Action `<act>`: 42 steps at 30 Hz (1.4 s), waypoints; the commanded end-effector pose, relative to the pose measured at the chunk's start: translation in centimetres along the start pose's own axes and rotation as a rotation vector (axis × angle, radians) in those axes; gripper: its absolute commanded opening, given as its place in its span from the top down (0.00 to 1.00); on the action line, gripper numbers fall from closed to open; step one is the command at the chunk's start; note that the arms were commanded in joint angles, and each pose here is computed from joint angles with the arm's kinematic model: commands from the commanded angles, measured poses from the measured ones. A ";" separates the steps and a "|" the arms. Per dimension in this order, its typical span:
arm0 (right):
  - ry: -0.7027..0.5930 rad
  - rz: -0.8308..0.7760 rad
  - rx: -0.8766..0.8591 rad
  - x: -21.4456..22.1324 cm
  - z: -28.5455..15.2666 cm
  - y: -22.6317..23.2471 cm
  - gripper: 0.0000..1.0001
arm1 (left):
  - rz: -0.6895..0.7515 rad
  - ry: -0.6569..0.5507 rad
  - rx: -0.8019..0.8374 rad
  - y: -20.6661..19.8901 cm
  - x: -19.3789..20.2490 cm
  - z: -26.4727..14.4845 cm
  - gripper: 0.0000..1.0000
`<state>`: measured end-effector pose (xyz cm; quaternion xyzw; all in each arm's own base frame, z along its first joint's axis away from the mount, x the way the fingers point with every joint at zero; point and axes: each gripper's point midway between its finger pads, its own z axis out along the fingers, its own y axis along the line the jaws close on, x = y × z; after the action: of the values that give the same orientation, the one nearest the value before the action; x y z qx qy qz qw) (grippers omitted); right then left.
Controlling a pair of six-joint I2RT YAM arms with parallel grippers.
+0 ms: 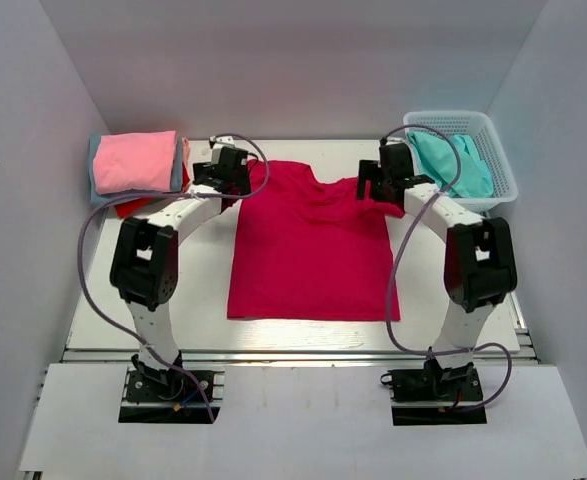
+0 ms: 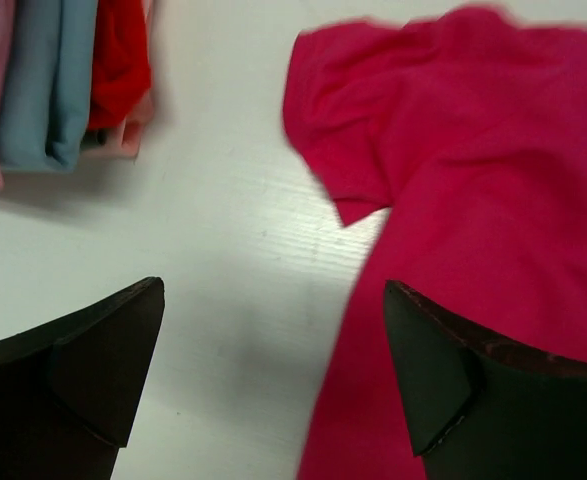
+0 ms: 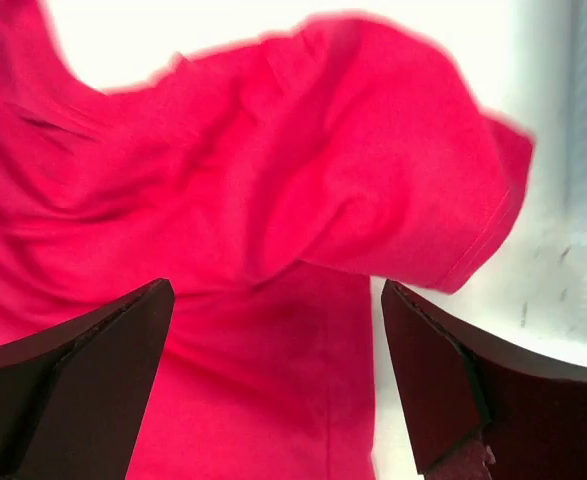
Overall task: Fold and stack the t-shirts
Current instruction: Flatten out the tshirt
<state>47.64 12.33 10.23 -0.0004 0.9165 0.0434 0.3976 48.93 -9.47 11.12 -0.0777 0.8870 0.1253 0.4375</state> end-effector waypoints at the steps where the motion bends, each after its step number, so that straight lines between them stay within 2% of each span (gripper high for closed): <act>1: -0.172 0.004 -0.072 -5.5 -4.3 1.1 0.10 | -0.091 -0.152 0.143 -0.7 -6.4 -4.7 0.00; 4: -0.167 0.002 -0.109 -5.0 -5.1 1.5 0.10 | -0.089 -0.145 0.221 -1.6 -5.9 -5.6 0.00; 7: -0.147 0.004 -0.143 -4.1 -5.1 2.0 0.10 | -0.049 -0.086 0.282 -3.1 -3.6 -5.9 0.00; 10: -0.122 0.008 -0.190 -3.2 -4.5 2.9 0.10 | -0.032 0.012 0.383 -4.5 -0.2 -6.4 0.00; 11: -0.098 0.010 -0.198 -2.4 -3.7 3.1 0.10 | -0.027 0.074 0.466 -5.8 2.1 -7.2 0.00; 13: -0.058 0.025 -0.231 -1.2 -2.9 3.7 0.10 | -0.021 0.108 0.551 -6.9 3.9 -7.7 0.00; 14: -0.037 0.026 -0.234 -0.8 -2.3 3.9 0.10 | -0.016 0.171 0.609 -7.4 6.4 -8.1 0.00; 16: -0.003 0.039 -0.240 0.2 -1.4 4.1 0.10 | -0.031 0.205 0.693 -8.4 7.8 -9.1 0.00; 17: 0.015 0.045 -0.239 0.9 -0.9 4.1 0.10 | -0.018 0.242 0.714 -8.6 9.7 -9.4 0.00; 20: 0.058 0.084 -0.261 2.7 0.0 4.5 0.10 | -0.038 0.275 0.753 -9.0 11.7 -10.1 0.00; 25: 0.140 0.147 -0.253 6.3 1.1 4.3 0.10 | -0.034 0.317 0.689 -8.4 13.6 -8.7 0.00; 32: 0.292 0.232 -0.205 13.1 -0.6 3.5 0.10 | -0.043 0.369 0.492 -6.9 14.3 -4.2 0.00; 33: 0.326 0.228 -0.199 14.9 -1.1 3.3 0.10 | -0.045 0.334 0.453 -7.0 12.7 -3.2 0.00; 35: 0.362 0.238 -0.203 16.8 -3.1 3.4 0.10 | -0.044 0.337 0.409 -7.0 12.2 -1.7 0.00; 36: 0.410 0.241 -0.198 19.0 -4.0 3.0 0.10 | -0.055 0.297 0.406 -7.8 9.9 -1.0 0.00; 37: 0.452 0.236 -0.199 21.1 -4.9 2.7 0.10 | -0.029 0.329 0.395 -8.4 11.1 0.5 0.00; 38: 0.457 0.227 -0.278 21.0 -6.7 4.2 0.10 | -0.014 0.328 0.397 -9.0 10.9 1.4 0.00; 39: 0.525 0.211 -0.294 24.1 -8.2 4.0 0.10 | -0.039 0.283 0.406 -10.0 8.0 2.5 0.00; 40: 0.561 0.209 -0.357 25.1 -9.4 5.0 0.10 | -0.030 0.281 0.407 -10.7 7.5 3.4 0.00; 41: 0.543 0.166 -0.427 25.0 -11.1 6.4 0.10 | -0.017 0.315 0.395 -11.0 7.8 4.0 0.00; 42: 0.598 0.144 -0.512 26.1 -12.9 7.5 0.10 | -0.011 0.294 0.415 -12.8 6.5 5.8 0.00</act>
<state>30.23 18.29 3.30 -0.0094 0.9306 0.2517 0.2656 50.72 -20.70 2.89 -0.0130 0.9343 -0.1042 0.3406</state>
